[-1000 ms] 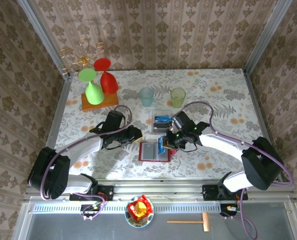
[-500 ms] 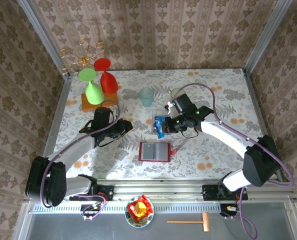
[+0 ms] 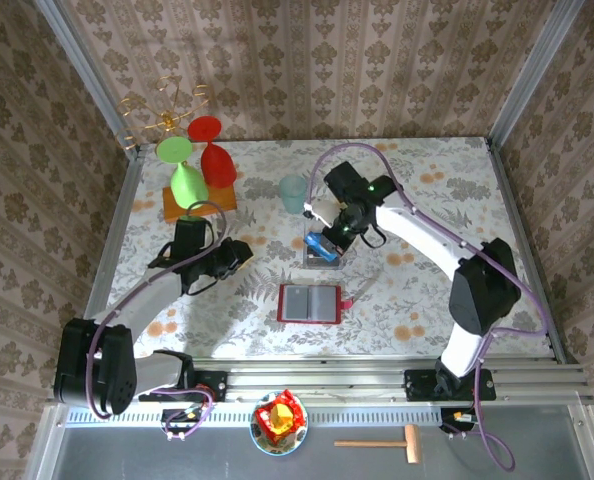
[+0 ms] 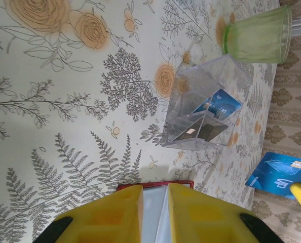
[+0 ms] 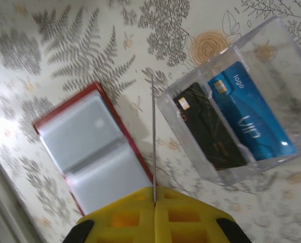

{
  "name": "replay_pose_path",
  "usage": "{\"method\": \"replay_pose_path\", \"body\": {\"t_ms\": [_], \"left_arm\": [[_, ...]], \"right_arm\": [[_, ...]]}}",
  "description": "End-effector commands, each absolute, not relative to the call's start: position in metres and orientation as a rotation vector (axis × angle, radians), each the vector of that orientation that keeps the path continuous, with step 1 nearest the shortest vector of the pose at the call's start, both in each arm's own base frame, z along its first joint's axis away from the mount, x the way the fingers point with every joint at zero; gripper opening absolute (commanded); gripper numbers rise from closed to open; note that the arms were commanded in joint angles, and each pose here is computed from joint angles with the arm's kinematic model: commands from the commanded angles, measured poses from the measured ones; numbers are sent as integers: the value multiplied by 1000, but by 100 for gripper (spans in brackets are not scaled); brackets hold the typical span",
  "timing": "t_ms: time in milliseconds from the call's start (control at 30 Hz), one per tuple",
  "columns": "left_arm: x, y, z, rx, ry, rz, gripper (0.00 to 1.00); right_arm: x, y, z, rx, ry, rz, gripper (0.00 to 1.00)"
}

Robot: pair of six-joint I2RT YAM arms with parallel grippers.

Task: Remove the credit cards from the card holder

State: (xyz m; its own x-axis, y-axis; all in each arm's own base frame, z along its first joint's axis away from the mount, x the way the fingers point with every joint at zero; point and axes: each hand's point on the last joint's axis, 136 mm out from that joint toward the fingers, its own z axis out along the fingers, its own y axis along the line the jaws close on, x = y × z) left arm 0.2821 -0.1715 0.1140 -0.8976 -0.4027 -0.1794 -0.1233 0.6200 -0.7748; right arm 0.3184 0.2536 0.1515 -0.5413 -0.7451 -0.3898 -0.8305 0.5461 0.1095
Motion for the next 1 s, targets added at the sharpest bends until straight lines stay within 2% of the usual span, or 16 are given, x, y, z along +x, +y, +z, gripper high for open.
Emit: {"method": "replay_pose_path", "body": {"t_ms": [0,400,967], "left_arm": [[278,-170,117,-392,2510,-1177,20],[286,-161,124,-432,2487,-1150,20],[296,-161,118,-468,2488,-1158,20]], "right_arm": [[317,230,143,-1657,2425,219,0],[358,229,129,-1958,2363,76,0],[378,232,95,-2035,2405,78,0]]}}
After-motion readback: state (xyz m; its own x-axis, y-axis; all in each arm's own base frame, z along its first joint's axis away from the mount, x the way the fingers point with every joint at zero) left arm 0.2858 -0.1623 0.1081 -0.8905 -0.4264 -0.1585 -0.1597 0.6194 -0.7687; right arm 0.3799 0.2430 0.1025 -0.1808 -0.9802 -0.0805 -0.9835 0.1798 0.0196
